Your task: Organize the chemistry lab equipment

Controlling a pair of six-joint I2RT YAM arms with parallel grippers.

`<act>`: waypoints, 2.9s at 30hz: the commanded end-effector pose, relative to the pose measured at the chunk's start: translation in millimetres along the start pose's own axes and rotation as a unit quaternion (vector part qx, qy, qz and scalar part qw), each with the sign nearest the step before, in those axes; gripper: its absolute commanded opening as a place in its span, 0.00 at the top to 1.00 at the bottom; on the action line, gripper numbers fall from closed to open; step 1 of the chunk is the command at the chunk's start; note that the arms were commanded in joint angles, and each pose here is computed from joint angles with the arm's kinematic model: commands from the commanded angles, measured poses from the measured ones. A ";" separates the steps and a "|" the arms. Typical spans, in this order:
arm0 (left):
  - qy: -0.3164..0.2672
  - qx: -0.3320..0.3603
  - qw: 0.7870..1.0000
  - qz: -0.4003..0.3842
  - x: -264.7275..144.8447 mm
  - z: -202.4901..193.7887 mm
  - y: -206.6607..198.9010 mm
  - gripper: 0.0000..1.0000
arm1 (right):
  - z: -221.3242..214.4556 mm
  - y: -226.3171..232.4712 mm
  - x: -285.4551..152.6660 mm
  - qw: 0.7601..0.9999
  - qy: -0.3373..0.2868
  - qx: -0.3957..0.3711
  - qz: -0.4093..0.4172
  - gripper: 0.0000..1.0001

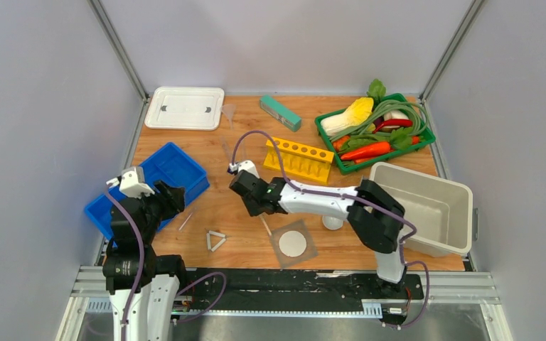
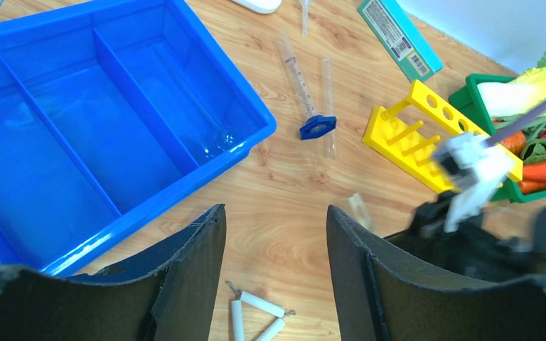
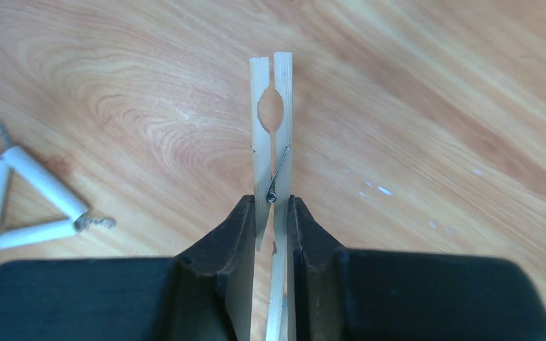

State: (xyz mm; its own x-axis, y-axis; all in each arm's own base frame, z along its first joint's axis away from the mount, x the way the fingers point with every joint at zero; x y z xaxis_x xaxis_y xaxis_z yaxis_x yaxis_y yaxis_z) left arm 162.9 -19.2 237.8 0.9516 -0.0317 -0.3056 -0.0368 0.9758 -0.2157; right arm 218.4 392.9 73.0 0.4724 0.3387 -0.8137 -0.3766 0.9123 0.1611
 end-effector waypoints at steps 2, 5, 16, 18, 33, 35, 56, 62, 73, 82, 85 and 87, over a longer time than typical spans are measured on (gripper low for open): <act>-0.006 0.008 1.000 -0.015 4.4 2.9 -3.6 0.38 | 66.0 -25.4 -83.6 0.993 -0.092 0.071 0.014 0.89; -0.008 0.006 1.000 -0.019 5.3 2.7 -4.7 0.38 | 85.2 -59.7 -117.1 0.985 -0.116 0.129 0.003 0.89; -0.013 0.006 1.000 -0.027 4.6 3.1 -7.0 0.38 | 94.4 -242.1 -218.4 0.879 -0.255 0.391 -0.094 0.90; -0.013 0.006 0.999 -0.029 4.2 2.8 -7.4 0.38 | 82.2 -271.4 -231.6 0.847 -0.278 0.437 -0.118 0.97; -0.009 0.005 0.999 -0.036 5.5 2.1 -9.5 0.39 | -31.4 -376.5 -250.8 0.646 -0.292 0.638 -0.302 0.98; -0.007 0.005 0.999 -0.036 5.9 1.8 -9.5 0.39 | -41.9 -381.2 -249.0 0.629 -0.289 0.646 -0.321 0.98; 0.001 0.004 0.999 -0.033 8.7 0.3 -8.6 0.38 | -50.0 -393.1 -231.3 0.622 -0.274 0.668 -0.303 0.69; 0.006 0.002 0.999 -0.034 10.4 -1.0 -8.8 0.37 | -35.2 -385.1 -252.5 0.638 -0.305 0.651 -0.275 0.58; 0.050 0.001 0.997 -0.059 18.4 -9.4 -15.1 0.36 | 52.1 -300.5 -283.4 0.833 -0.358 0.422 -0.001 0.52; 0.159 -0.057 0.984 -0.047 24.8 -33.7 -17.0 0.37 | 76.3 -201.8 -268.6 0.900 -0.300 0.289 0.126 0.50; 0.183 -0.058 0.979 -0.072 22.4 -32.4 -24.9 0.38 | 76.9 -165.4 -243.1 0.925 -0.251 0.244 0.150 0.48; 0.173 -0.044 0.981 -0.077 18.6 -24.6 -26.3 0.39 | 76.3 -136.8 -227.1 0.935 -0.225 0.217 0.165 0.48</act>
State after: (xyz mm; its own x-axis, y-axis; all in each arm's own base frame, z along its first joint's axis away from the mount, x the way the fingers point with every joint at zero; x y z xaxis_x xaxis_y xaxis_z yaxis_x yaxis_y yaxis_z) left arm 177.5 -43.8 188.8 0.7753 -0.2152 -0.5938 -0.0016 0.9395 -0.3426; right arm 220.7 163.8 272.8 0.7582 0.5145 -0.4004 -0.1210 0.7146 0.6890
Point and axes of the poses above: each gripper's point midway between its finger pads, its own x axis out along the fingers, its own y axis along the line the jaws close on, z = x × y, the point moved 3 cm from there along -x, back along the fingers, and after that the axes turned 12 degrees about x, right-handed, at the moved point
